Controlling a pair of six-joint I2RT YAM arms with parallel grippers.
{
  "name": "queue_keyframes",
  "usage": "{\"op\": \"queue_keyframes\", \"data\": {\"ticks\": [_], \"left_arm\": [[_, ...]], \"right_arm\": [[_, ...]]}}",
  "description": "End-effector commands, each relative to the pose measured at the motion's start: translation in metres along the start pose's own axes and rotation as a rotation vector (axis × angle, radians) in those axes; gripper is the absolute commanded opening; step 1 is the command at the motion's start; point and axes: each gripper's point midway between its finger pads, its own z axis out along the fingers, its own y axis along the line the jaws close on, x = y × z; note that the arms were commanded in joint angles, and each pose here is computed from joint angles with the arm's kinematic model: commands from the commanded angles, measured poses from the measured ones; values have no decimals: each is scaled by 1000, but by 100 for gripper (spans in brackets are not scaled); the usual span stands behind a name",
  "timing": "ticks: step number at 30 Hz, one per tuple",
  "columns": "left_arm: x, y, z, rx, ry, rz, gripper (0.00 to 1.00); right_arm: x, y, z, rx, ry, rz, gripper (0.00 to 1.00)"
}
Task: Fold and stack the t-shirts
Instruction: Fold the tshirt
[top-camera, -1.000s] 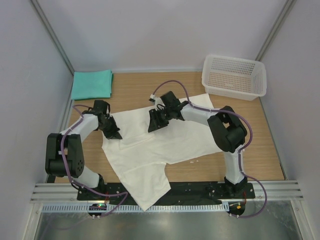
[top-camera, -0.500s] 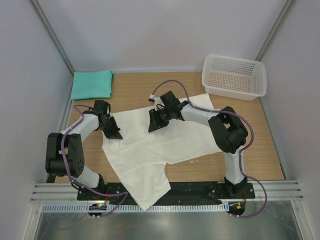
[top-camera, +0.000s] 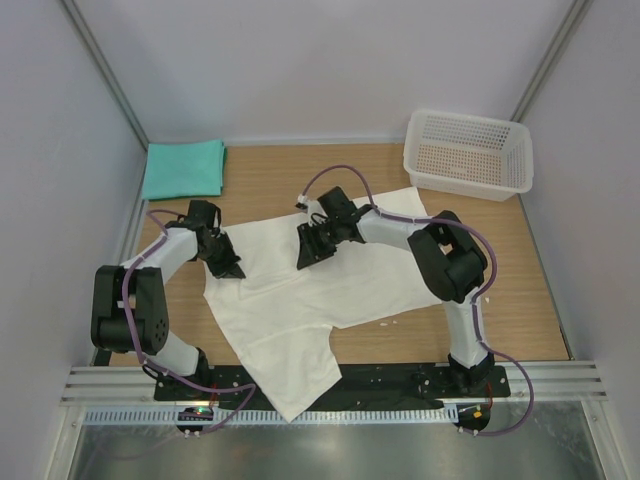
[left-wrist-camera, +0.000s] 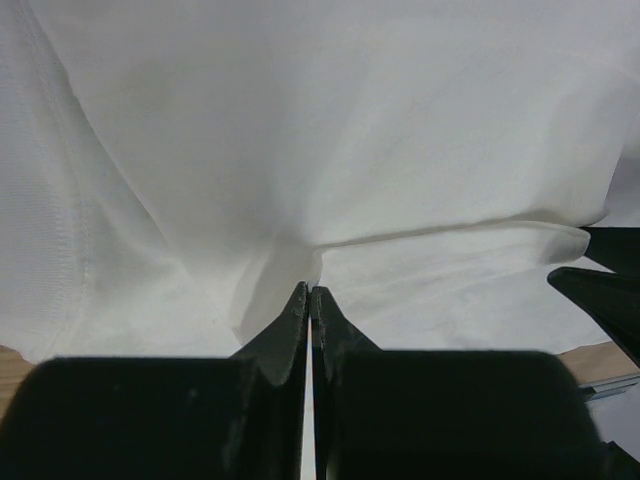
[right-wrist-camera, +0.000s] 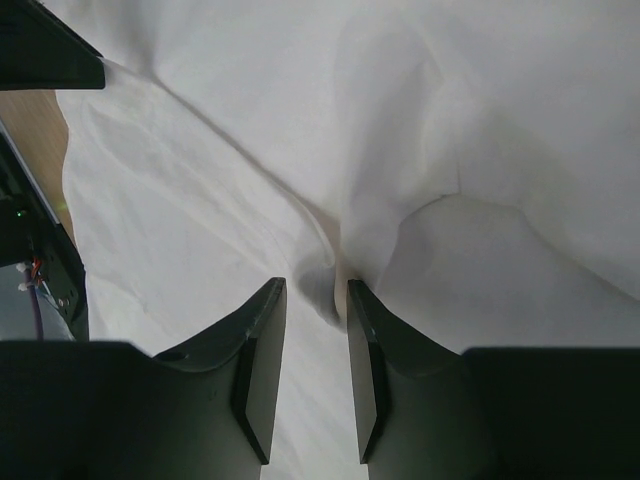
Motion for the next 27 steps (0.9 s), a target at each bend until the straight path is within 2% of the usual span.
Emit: {"op": "queue_keyframes", "data": {"ticks": [1,10,17,20,27], "left_arm": [[-5,-8,-1,32,-13,6,0],[-5,-8,-1,32,-13,6,0],[-1,-10,-11,37,-21,-5,0],[2,-9,-16,38,-28,-21,0],[-6,-14,-31,43,-85,-27,0]], "right_arm": [[-22,16,-2,-44,-47,-56,36],[-21,25,-2,-56,-42,-59,31],[-20,37,-15,-57,-45,-60,5],[-17,40,-23,-52,-51,-66,1],[-26,41,-27,-39,-89,-80,1]]}}
